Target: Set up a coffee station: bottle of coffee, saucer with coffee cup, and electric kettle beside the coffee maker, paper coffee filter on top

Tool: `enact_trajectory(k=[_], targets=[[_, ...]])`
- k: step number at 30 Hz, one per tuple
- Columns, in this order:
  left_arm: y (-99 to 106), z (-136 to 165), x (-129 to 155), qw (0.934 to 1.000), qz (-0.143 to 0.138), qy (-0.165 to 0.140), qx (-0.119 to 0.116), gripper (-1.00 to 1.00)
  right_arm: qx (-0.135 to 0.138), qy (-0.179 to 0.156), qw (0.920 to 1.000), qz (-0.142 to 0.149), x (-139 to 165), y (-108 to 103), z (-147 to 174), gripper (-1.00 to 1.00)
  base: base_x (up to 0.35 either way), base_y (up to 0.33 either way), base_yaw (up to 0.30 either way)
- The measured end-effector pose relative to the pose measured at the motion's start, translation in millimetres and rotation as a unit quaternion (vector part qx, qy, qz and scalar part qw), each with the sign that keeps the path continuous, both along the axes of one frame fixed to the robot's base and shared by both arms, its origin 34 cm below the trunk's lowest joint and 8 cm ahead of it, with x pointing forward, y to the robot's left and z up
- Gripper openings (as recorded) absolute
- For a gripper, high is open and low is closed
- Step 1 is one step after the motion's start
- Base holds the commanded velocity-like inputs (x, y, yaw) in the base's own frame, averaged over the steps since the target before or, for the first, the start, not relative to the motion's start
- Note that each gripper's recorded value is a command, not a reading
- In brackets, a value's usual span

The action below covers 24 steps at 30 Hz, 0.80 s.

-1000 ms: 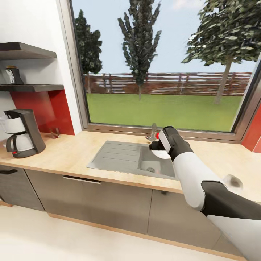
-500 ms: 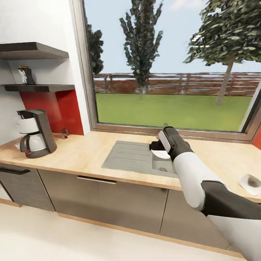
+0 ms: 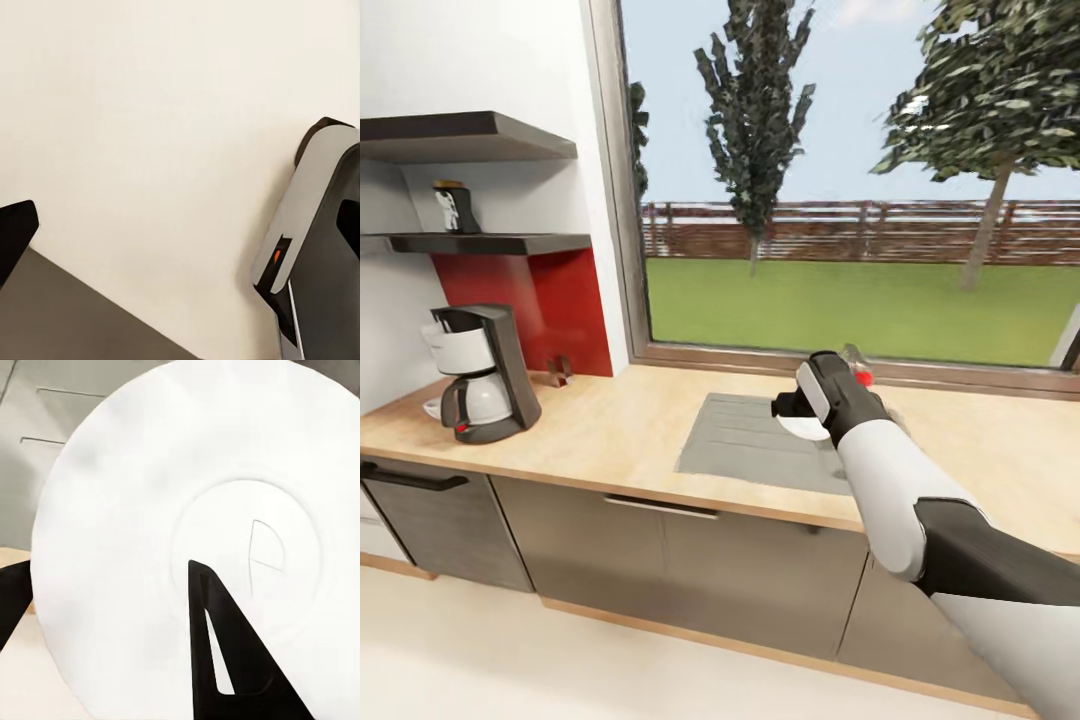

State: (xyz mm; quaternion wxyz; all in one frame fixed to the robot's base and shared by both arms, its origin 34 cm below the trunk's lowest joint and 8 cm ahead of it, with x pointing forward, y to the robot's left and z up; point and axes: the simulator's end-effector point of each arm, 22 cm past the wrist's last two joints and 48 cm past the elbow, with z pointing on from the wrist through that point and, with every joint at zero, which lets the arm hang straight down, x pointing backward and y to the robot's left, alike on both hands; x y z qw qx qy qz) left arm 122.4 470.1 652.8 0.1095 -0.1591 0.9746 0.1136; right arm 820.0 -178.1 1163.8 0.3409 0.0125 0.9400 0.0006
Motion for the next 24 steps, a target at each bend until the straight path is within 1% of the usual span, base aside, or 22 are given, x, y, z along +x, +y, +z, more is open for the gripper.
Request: enact_trajectory(k=[6, 11, 24], targets=[[0.1, 0.0, 0.2, 1.0000, 0.000, 0.000, 0.000, 1.00, 0.000, 0.002, 1.0000, 0.000, -0.3, 0.3, -1.9, -1.00, 0.226, 0.277, 0.000], [0.7, 0.2, 0.4, 1.0000, -0.001, 0.000, 0.001, 1.00, -0.002, 0.005, 1.0000, 0.000, -1.2, -0.4, -3.0, -1.00, 0.134, 0.312, 0.000], [0.4, 0.3, 1.8, 1.0000, -0.002, -0.003, 0.001, 1.00, -0.004, 0.017, 0.9998, 0.001, -4.6, 0.0, -11.0, -1.00, 0.014, 0.338, 0.000]])
